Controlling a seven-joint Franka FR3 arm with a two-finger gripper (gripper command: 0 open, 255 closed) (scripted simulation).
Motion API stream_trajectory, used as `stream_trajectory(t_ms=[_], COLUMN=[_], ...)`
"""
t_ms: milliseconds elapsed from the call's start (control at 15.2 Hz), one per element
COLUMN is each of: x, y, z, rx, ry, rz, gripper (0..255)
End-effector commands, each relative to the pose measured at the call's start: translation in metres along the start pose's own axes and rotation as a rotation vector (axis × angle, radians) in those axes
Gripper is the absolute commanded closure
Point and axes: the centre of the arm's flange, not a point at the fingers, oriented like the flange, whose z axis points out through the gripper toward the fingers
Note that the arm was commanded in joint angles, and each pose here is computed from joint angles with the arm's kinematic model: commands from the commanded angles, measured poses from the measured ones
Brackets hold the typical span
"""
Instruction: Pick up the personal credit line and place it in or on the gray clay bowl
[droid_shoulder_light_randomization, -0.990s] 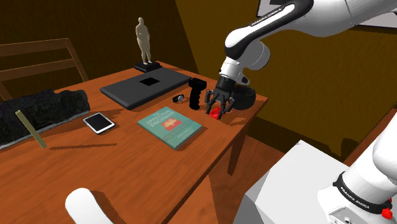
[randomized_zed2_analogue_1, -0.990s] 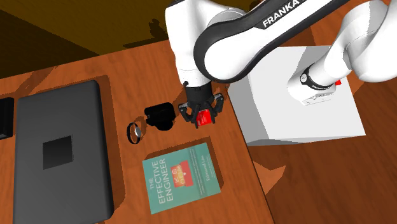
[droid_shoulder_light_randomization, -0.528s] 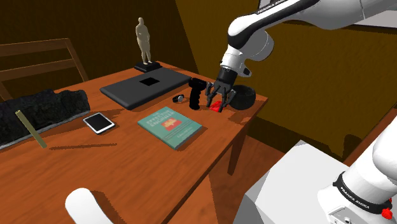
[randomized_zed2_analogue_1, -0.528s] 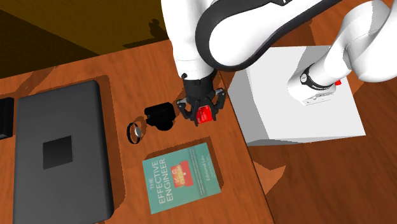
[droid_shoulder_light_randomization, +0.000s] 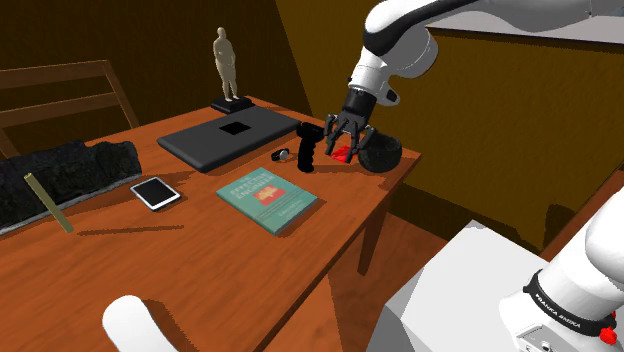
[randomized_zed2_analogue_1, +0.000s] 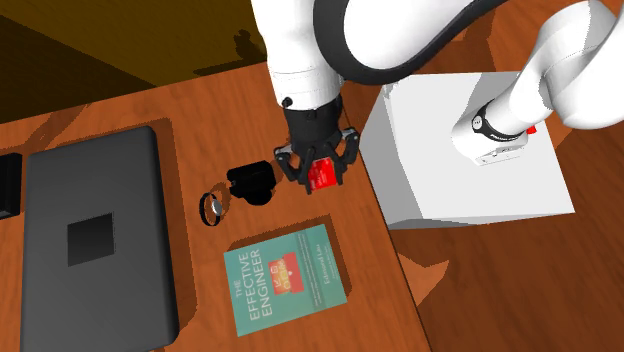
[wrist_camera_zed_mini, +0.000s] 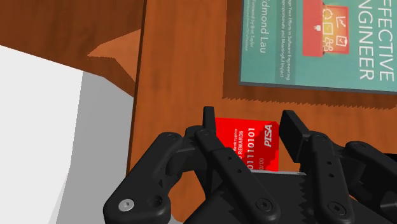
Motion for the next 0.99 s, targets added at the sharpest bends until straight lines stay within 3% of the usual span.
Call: stream_trajectory(t_ms=[0,594,924], x=[-0.005,-0.03,0.021], y=[-0.001,-0.001,0.015], z=[-0.009,-0.046,-0.085], rx=[0.0,0.0,0.0], ry=[0.0,0.0,0.0], rz=[0.0,0.0,0.0], gripper=[255,255,255])
